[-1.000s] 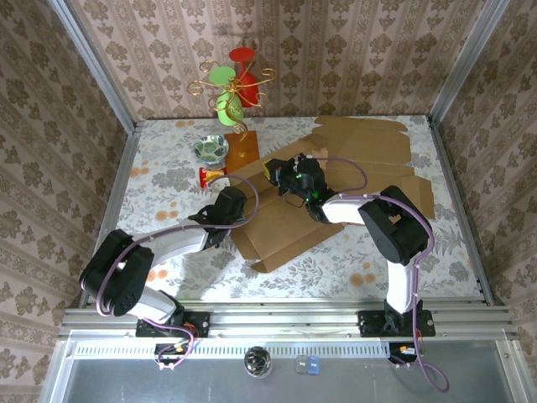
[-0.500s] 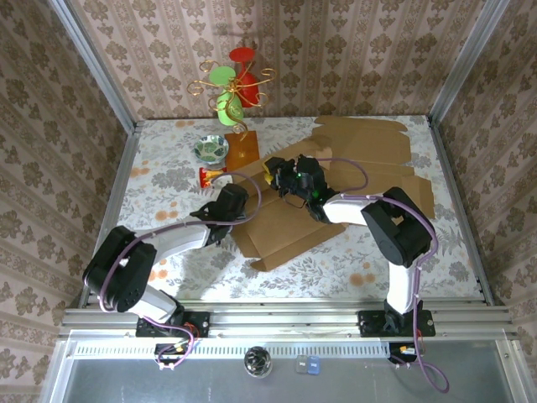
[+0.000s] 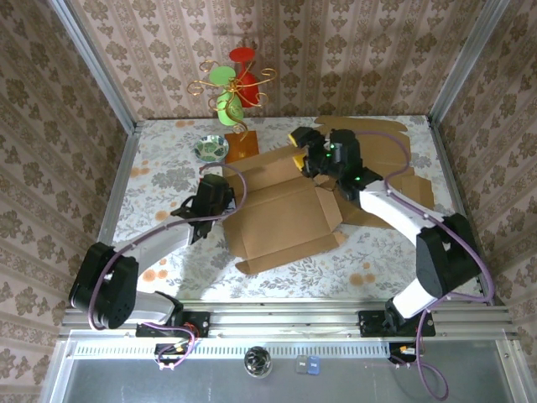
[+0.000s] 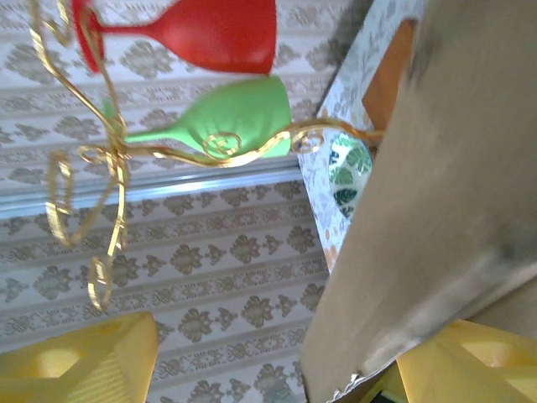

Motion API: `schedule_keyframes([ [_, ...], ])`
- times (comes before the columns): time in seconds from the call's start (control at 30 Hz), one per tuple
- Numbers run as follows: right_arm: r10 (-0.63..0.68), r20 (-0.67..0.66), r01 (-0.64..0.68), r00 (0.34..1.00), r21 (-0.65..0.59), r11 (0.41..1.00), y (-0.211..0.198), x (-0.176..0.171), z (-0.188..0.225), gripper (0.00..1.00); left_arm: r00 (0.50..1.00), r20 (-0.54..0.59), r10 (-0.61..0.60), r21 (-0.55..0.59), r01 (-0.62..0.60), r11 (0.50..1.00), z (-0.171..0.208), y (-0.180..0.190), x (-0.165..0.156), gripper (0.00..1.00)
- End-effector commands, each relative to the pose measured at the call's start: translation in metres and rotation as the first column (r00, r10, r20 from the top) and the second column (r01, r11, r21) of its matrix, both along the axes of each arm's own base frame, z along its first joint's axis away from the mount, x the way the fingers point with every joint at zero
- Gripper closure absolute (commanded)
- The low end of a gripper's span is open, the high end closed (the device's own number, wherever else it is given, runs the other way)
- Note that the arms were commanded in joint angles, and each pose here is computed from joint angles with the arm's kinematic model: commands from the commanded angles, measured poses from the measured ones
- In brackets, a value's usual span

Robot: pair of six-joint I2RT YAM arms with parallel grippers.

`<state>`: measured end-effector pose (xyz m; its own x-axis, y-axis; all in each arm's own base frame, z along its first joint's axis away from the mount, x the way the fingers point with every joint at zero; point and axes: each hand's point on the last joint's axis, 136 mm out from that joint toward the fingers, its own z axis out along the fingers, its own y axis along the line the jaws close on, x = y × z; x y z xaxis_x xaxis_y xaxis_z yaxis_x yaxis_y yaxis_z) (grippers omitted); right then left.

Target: Fold the paper box

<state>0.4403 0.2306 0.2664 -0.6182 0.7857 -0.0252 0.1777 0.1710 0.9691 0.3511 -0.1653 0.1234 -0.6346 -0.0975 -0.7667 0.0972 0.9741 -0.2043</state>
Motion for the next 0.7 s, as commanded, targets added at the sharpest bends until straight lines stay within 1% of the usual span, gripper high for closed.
schedule_keyframes([
  [0.0, 0.001, -0.031, -0.003, 1.000, -0.066, 0.998, -0.026, -0.008, -0.004, 0.25, 0.996, 0.009, -0.088, -0.061, 0.089, 0.994, 0.017, -0.012, 0.000, 1.00],
  [0.07, -0.021, -0.019, 0.018, 1.000, -0.104, 0.994, -0.047, -0.009, 0.001, 0.25, 0.994, 0.005, -0.106, -0.085, 0.106, 0.991, 0.020, -0.013, 0.002, 1.00],
  [0.2, -0.053, -0.029, 0.046, 0.998, -0.211, 0.976, -0.089, -0.014, 0.004, 0.29, 0.989, -0.002, -0.151, -0.138, 0.149, 0.979, 0.027, -0.019, 0.004, 1.00],
  [0.23, -0.061, -0.030, 0.052, 0.998, -0.222, 0.974, -0.097, -0.015, 0.006, 0.31, 0.992, -0.004, -0.128, -0.153, 0.126, 0.980, 0.029, -0.009, 0.010, 1.00],
  [0.3, -0.072, -0.046, 0.058, 0.996, -0.254, 0.965, -0.112, -0.016, 0.002, 0.32, 0.991, -0.012, -0.131, -0.195, 0.126, 0.973, 0.032, -0.007, 0.012, 1.00],
  [0.37, -0.069, -0.021, 0.061, 0.997, -0.278, 0.959, -0.120, -0.023, 0.016, 0.32, 0.990, -0.020, -0.141, -0.232, 0.132, 0.964, 0.035, -0.006, 0.015, 1.00],
  [0.5, -0.051, -0.016, 0.043, 0.999, -0.316, 0.948, -0.124, -0.027, 0.024, 0.33, 0.985, -0.046, -0.166, -0.305, 0.145, 0.941, 0.039, -0.009, 0.020, 1.00],
  [0.6, -0.054, -0.015, 0.045, 0.998, -0.352, 0.935, -0.129, -0.032, 0.025, 0.32, 0.981, -0.067, -0.184, -0.386, 0.145, 0.911, 0.040, -0.012, 0.025, 1.00],
  [0.67, -0.059, -0.007, 0.052, 0.998, -0.378, 0.924, -0.137, -0.034, 0.027, 0.32, 0.979, -0.061, -0.193, -0.434, 0.148, 0.889, 0.044, -0.013, 0.028, 1.00],
])
